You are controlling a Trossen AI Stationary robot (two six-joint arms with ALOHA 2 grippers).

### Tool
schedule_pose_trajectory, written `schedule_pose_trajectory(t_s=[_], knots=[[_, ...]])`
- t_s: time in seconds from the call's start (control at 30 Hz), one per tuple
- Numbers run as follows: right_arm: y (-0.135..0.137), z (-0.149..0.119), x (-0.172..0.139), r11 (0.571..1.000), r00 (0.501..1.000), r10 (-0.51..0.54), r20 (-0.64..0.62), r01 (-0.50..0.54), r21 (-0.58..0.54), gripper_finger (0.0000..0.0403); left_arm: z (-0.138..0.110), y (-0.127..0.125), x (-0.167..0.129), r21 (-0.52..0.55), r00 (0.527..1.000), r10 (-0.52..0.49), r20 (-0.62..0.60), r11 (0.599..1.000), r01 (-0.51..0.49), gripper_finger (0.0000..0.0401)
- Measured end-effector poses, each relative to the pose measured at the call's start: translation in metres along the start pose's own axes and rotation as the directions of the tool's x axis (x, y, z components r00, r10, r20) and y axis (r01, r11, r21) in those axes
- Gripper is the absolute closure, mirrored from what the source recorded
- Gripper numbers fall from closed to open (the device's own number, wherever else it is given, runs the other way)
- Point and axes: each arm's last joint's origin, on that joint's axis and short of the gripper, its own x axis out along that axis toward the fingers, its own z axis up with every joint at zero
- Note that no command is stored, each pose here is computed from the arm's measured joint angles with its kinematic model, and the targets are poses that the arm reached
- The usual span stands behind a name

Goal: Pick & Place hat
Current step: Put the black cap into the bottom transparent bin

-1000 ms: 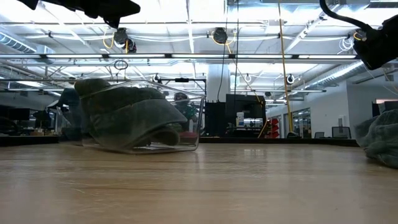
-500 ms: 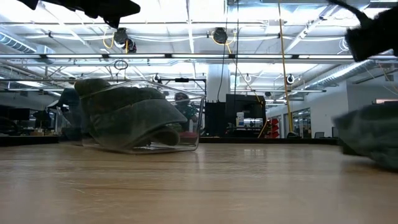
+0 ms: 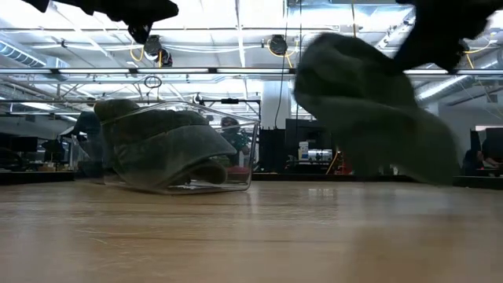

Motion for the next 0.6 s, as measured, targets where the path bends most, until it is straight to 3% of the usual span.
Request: schedule_pose_trajectory(t_s=[0.17, 0.37, 0.6], knots=[[0.0, 0.024, 0.009, 0.997, 0.975, -0.054, 0.215, 0.066, -0.047, 0.0403, 0.005, -0.001, 0.003, -0.129, 0.998, -0.009, 0.056, 0.991, 0.017, 0.0296], [0.004, 0.065, 0.014, 0.99, 0.901, -0.018, 0.433, 0.076, -0.117, 0.0403, 0.001, -0.001, 0.022, -0.16, 0.998, -0.01, 0.065, 0.987, 0.021, 0.0198], [-0.002, 0.087, 0.018, 0.984, 0.848, -0.041, 0.529, 0.126, -0.124, 0.0403, -0.005, -0.002, 0.041, -0.16, 0.998, -0.011, 0.068, 0.987, 0.022, 0.0145]])
